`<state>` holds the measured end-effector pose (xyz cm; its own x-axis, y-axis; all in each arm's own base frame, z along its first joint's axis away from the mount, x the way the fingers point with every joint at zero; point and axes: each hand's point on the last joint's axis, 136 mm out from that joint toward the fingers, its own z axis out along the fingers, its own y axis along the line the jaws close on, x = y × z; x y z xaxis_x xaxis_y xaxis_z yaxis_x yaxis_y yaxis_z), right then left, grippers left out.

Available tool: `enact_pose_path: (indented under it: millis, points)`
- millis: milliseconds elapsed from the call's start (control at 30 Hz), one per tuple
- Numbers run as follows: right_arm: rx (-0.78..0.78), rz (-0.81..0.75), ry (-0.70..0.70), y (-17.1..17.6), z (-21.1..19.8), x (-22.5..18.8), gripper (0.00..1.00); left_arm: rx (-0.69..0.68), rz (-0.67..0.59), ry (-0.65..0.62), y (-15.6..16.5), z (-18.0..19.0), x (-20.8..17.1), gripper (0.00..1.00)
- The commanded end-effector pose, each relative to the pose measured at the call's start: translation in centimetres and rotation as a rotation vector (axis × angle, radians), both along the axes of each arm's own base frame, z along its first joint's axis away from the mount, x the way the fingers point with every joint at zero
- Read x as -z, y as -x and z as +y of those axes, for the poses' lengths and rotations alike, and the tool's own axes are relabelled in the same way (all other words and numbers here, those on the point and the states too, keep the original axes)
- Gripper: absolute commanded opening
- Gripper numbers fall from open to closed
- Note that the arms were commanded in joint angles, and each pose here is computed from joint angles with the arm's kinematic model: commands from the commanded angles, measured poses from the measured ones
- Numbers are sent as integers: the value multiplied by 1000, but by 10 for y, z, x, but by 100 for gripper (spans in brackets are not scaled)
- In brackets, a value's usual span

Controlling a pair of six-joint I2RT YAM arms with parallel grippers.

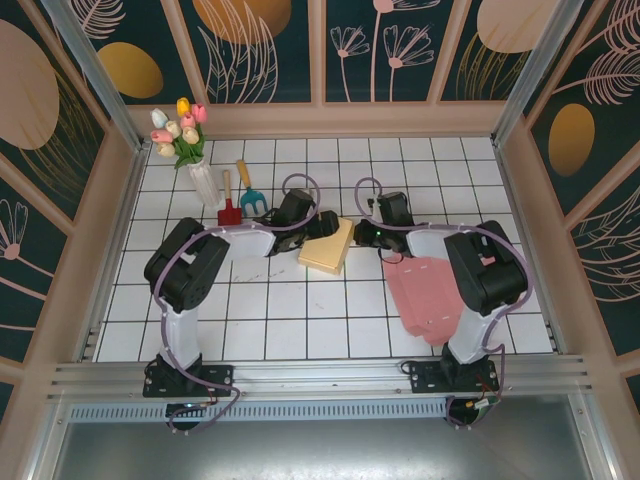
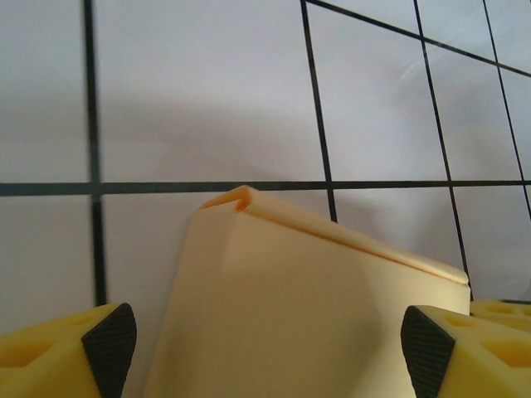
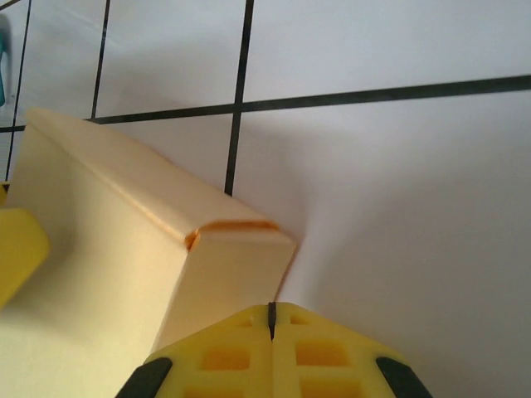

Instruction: Fold the paper box

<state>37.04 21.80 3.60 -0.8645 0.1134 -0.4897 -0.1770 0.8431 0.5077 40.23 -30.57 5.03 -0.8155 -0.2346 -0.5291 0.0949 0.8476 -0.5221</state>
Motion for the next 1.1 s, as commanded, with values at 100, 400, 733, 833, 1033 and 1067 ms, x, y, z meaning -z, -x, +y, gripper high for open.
enact_pose_path:
  millis: [100,400,733,833,1033,1067]
  points:
    - [33,-19,26,24,-19,-11,0,-62,-46,8,9,23,-29,85]
    - [-26,-4,-84,88,0,-4,0,-36,-1,84,51,34,-9,83]
    - [-91,1,-146,105,39,-2,0,8,-8,114,70,12,-12,83]
    - [-108,-5,-167,102,50,-7,0,21,12,117,76,1,-4,83]
    - [-170,-19,-318,107,81,-31,0,33,31,226,89,-19,-9,82]
    - [-181,-26,-347,108,87,-36,0,36,29,241,91,-23,-11,82]
